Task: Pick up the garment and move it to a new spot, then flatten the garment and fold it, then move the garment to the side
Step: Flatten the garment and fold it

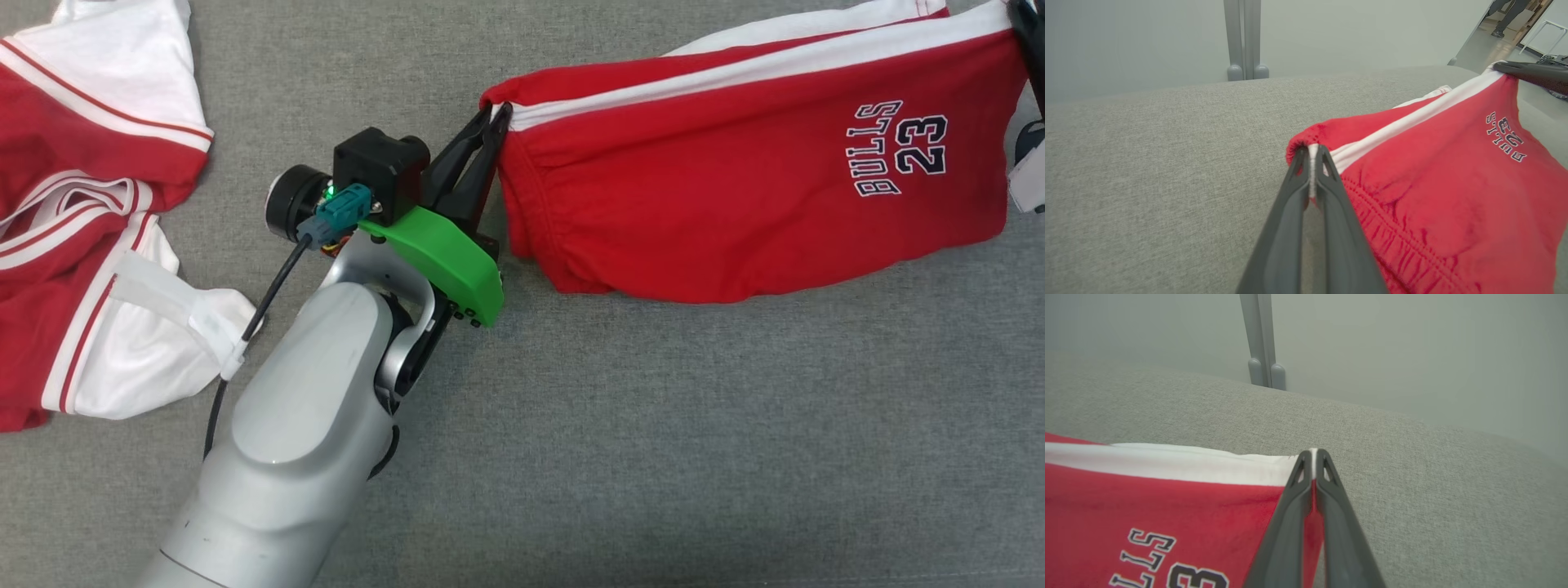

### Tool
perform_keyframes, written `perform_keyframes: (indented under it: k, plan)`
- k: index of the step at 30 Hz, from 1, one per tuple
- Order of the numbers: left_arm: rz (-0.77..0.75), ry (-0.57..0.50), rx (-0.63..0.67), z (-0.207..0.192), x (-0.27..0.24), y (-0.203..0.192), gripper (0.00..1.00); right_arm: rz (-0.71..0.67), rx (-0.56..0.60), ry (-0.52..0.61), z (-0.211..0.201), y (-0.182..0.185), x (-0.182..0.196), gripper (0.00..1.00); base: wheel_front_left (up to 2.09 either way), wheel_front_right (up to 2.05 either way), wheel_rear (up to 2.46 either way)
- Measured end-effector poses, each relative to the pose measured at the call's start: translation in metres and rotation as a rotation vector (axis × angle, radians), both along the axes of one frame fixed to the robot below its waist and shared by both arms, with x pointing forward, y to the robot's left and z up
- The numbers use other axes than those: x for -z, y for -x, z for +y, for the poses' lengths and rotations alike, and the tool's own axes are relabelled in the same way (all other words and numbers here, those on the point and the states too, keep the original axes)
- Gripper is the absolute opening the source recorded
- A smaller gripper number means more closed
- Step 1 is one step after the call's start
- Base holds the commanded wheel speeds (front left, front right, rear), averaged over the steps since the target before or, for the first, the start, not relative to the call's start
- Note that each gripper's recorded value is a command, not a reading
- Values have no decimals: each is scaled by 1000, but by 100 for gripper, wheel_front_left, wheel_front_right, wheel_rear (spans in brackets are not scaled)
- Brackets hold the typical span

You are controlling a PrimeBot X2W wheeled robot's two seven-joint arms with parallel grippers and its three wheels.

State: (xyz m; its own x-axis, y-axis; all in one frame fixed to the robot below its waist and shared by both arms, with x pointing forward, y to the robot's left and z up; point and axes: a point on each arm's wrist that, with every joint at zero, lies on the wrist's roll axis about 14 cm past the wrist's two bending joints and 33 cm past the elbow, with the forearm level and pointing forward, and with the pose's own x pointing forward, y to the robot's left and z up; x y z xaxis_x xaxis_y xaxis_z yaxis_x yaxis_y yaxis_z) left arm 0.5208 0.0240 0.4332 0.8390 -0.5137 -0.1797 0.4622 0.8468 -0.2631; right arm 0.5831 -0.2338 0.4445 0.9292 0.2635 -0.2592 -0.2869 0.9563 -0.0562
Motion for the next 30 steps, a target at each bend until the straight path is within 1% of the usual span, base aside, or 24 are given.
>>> perform_keyframes:
  k: [5, 6, 7, 8, 9, 11, 15, 17, 19, 24, 27, 30]
  plan:
    - [-19, -38, -11, 6, 8, -8, 0, 20, -13, -6, 10, -14, 15, 0, 0, 0, 0]
    - [-18, -37, -9, 6, 9, -7, 0, 20, -15, -8, 12, -15, 16, 15, 0, 0, 0]
    - [-13, -38, -11, 7, 11, -7, 0, 20, -17, -12, 14, -16, 17, 39, 0, 0, 0]
    - [-13, -40, -8, 7, 12, -7, 23, 18, -13, -18, 14, -16, 17, 100, 0, 0, 0]
    - [-12, -38, -8, 7, 12, -6, 43, 10, -12, -20, 14, -17, 15, 100, 0, 0, 0]
    - [-15, -39, -8, 6, 12, -6, 100, -28, -12, -33, 15, -18, 7, 100, 0, 0, 0]
    - [-87, -42, -16, 6, -1, -6, 100, -78, -23, -41, 16, -14, -6, 100, 0, 0, 0]
    - [-129, -44, -33, 9, -9, -2, 100, -77, -29, -45, 17, -5, -5, 100, 0, 0, 0]
    - [-139, -43, -64, 15, -10, 6, 100, -62, -33, -49, 18, 8, -2, 100, 0, 0, 0]
    - [-177, -1, -183, 35, -28, 27, 100, -93, 7, -141, 15, 35, -17, 100, 0, 0, 0]
    - [-194, 39, -245, 42, -41, 45, 100, -58, 60, -169, 3, 57, -6, 100, 0, 0, 0]
    - [-230, 41, -301, 51, -53, 64, 100, -7, 116, -238, 1, 68, 12, 100, 0, 0, 0]
